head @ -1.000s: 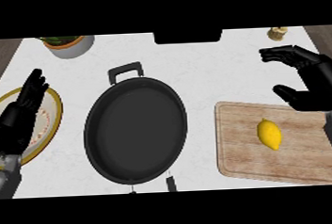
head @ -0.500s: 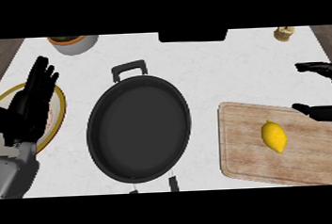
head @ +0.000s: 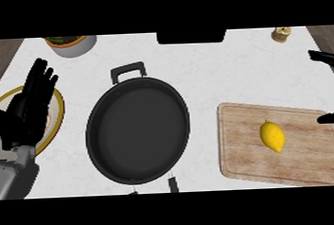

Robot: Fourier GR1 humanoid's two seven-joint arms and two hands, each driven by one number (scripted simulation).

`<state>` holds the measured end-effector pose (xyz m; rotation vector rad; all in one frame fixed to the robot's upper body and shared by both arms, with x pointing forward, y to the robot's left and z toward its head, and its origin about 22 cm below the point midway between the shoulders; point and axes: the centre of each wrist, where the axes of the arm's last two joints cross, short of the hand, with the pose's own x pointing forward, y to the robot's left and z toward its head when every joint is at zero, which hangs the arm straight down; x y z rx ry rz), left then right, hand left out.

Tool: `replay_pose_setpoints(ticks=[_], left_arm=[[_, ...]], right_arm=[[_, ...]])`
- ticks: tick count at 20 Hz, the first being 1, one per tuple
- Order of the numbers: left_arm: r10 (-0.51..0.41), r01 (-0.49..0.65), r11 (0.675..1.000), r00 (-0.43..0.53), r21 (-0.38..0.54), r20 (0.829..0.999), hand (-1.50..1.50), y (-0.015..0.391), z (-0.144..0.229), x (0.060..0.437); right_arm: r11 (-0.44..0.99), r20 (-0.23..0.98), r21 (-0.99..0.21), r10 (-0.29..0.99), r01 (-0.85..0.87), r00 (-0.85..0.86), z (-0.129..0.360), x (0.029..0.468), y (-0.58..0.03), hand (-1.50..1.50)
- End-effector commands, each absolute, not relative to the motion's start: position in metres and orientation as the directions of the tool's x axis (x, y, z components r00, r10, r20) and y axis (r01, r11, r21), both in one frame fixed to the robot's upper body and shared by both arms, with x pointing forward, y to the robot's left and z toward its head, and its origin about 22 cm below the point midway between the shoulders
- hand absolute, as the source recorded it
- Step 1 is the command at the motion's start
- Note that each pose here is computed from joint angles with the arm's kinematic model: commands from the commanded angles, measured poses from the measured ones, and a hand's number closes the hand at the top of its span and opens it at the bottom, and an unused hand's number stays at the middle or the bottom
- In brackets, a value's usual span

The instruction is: Pick the lemon from the cutting board and place it in the pot

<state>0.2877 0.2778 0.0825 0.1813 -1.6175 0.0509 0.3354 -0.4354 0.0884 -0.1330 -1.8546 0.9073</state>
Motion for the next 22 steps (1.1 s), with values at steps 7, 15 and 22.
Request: replay_pose_setpoints(ticks=[7,15,22], left_arm=[[-0.089,-0.171,0.982,-0.033,0.082,0.995,0.00,0.288,0.081,0.289],[-0.073,-0.180,0.981,-0.030,0.067,0.997,0.00,0.278,0.088,0.280],[-0.092,-0.180,0.980,-0.029,0.085,0.995,0.00,0.284,0.079,0.278]], right_arm=[[0.213,0.535,-0.796,0.685,-0.567,-0.494,0.132,0.353,-0.364,-1.50],[0.077,0.470,-0.752,0.759,-0.654,-0.452,0.109,0.320,-0.337,-1.50],[0.093,0.480,-0.744,0.763,-0.662,-0.433,0.104,0.318,-0.320,-1.50]])
